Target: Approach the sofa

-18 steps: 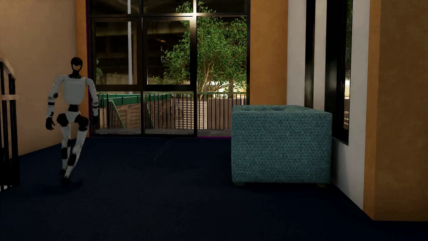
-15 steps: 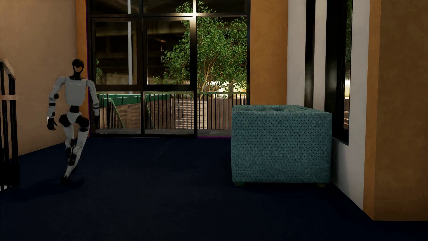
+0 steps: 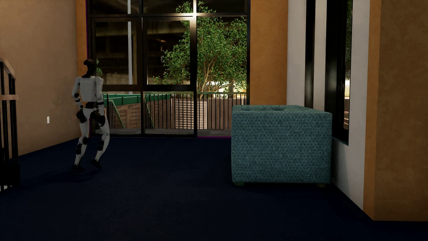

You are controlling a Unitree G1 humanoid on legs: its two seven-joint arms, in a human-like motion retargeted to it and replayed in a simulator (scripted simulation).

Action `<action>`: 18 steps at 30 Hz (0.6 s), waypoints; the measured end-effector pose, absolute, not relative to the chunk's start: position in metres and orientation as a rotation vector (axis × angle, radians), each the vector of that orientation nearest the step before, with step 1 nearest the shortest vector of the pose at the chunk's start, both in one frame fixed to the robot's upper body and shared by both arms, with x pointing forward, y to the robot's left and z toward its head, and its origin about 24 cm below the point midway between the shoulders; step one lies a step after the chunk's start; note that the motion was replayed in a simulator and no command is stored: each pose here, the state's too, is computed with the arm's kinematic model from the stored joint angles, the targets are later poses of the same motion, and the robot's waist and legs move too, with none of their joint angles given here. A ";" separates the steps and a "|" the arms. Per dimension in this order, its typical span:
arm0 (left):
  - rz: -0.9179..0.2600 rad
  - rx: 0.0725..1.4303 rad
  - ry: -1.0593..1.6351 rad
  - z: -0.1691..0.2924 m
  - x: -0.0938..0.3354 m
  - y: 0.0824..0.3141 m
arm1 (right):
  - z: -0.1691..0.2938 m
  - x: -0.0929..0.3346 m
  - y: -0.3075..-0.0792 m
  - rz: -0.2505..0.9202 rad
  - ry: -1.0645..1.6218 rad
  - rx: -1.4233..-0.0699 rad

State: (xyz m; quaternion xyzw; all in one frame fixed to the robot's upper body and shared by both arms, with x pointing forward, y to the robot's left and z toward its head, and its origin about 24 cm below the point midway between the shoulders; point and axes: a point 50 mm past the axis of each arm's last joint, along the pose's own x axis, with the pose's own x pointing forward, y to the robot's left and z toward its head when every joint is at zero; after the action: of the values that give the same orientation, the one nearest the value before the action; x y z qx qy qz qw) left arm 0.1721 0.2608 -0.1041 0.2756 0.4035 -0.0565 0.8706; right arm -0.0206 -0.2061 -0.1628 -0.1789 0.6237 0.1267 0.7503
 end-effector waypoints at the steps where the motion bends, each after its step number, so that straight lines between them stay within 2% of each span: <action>1: -0.079 0.554 0.780 -0.093 0.187 0.263 | -0.161 -0.020 -0.210 0.246 1.354 -0.382; 3: -0.042 0.522 0.661 -0.072 0.213 0.260 | -0.160 -0.022 -0.215 0.216 1.360 -0.373; 5: -0.062 0.513 0.564 -0.056 0.233 0.248 | -0.162 -0.034 -0.213 0.204 1.406 -0.356; 8: -0.119 0.490 0.513 -0.053 0.235 0.227 | -0.166 -0.058 -0.201 0.246 1.507 -0.345; 10: -0.146 0.442 0.626 -0.081 0.200 0.217 | -0.166 -0.071 -0.202 0.301 1.560 -0.384; 12: -0.200 0.423 0.840 -0.120 0.144 0.208 | -0.166 -0.059 -0.212 0.306 1.535 -0.426; 15: -0.430 0.530 1.121 -0.158 0.067 0.192 | -0.163 -0.007 -0.226 0.189 1.368 -0.405; 16: -0.478 0.557 1.200 -0.164 0.043 0.193 | -0.160 0.016 -0.230 0.152 1.290 -0.397; 18: -0.494 0.569 1.353 -0.170 -0.003 0.202 | -0.147 0.063 -0.234 0.098 1.117 -0.382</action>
State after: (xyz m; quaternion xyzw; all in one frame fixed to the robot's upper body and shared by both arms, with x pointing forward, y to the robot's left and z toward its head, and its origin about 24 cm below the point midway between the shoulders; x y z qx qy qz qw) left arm -0.0029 0.2019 -0.1695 0.2570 0.6109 -0.2232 0.7148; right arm 0.0635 -0.2338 -0.1469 -0.1802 0.5263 0.0460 0.8297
